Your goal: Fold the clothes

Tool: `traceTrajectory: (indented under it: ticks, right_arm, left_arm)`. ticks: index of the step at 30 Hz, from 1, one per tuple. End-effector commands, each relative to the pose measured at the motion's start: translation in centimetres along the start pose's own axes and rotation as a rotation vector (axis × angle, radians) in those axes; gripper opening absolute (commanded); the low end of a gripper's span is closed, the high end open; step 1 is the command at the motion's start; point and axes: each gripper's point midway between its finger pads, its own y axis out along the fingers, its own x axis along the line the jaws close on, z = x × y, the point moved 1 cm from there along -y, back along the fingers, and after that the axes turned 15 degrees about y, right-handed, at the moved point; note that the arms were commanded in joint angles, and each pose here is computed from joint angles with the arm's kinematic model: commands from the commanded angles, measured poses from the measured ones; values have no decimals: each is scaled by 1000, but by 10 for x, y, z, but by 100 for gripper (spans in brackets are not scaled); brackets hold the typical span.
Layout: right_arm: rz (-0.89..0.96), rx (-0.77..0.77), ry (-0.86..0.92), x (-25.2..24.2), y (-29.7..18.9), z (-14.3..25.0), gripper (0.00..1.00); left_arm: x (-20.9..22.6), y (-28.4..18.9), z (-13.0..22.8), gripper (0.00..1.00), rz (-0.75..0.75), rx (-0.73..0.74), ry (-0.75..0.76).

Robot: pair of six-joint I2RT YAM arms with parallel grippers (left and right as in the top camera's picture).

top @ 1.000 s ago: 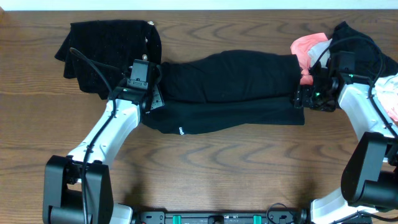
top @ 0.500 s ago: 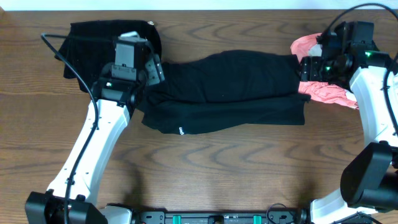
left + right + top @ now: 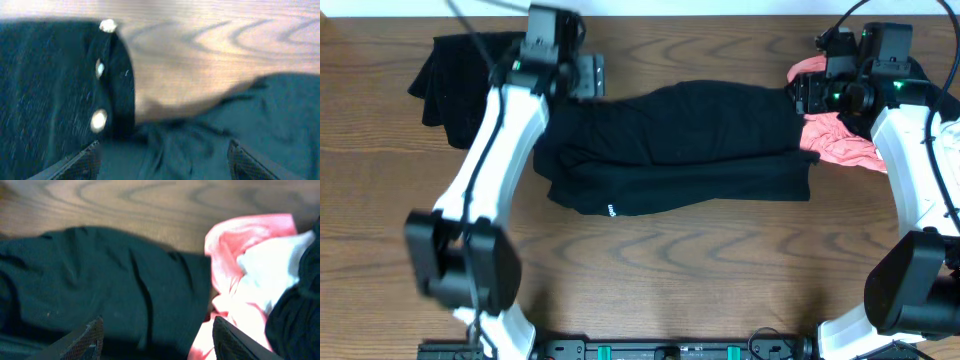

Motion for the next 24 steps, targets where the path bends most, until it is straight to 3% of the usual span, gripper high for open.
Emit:
traceTrajectory:
  ticks: [1, 8, 24]
  right_arm:
    - [-25, -43, -51, 14, -8, -13, 67]
    - [-25, 9, -65, 15, 4, -1, 68]
    - [-27, 36, -66, 18, 7, 6, 70]
  left_arm:
    - [2, 13, -26, 81, 16, -33, 55]
    - [3, 48, -37, 81, 15, -42, 86]
    - [-15, 107, 34, 81, 87, 207, 128]
